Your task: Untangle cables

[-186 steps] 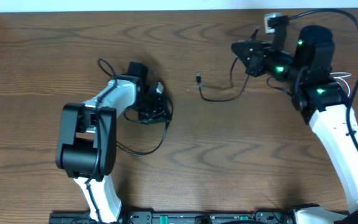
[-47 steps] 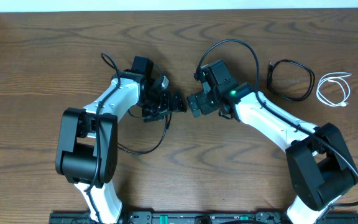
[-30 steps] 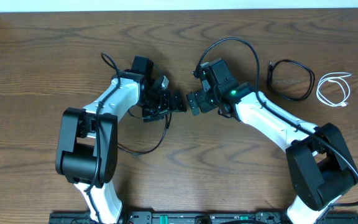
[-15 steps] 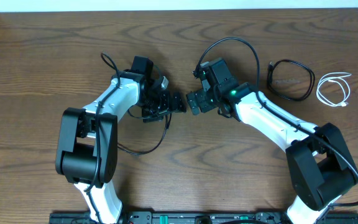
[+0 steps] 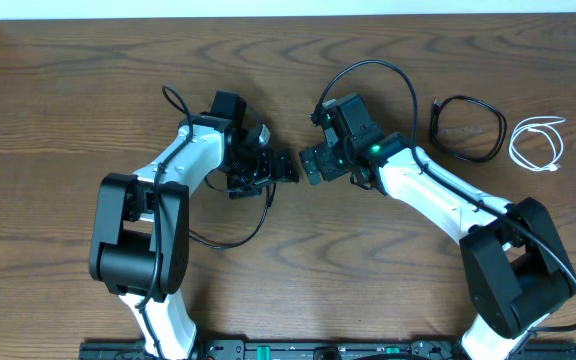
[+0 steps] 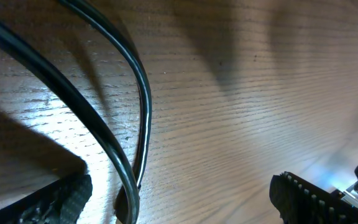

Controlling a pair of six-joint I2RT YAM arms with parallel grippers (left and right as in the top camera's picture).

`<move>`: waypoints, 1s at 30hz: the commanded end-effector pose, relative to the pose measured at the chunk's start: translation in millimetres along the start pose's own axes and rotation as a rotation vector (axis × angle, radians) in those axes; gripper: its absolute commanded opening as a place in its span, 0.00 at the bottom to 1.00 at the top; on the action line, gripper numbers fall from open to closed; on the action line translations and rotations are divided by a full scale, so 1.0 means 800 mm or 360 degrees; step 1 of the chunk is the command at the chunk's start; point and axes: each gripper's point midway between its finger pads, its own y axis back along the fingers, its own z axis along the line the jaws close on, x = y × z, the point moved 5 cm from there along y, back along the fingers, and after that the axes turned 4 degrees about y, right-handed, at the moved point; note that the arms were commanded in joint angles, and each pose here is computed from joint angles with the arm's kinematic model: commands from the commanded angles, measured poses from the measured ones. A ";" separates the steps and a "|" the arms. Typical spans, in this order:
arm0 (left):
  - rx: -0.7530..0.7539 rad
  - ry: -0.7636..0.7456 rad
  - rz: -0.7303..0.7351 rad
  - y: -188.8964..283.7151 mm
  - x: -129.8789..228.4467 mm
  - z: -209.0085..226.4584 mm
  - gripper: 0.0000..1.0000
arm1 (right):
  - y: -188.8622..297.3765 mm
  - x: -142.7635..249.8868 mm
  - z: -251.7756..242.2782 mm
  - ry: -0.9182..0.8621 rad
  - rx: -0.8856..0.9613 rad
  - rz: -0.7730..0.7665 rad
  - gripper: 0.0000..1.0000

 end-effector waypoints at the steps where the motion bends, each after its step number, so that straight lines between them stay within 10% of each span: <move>1: -0.0203 0.0075 0.0078 -0.024 0.010 0.041 0.98 | 0.002 -0.002 0.003 0.0008 -0.0009 -0.0008 0.99; 30: -0.0215 0.0090 0.0106 -0.023 0.015 0.042 0.97 | 0.002 -0.002 0.004 -0.0027 -0.0016 -0.0007 0.99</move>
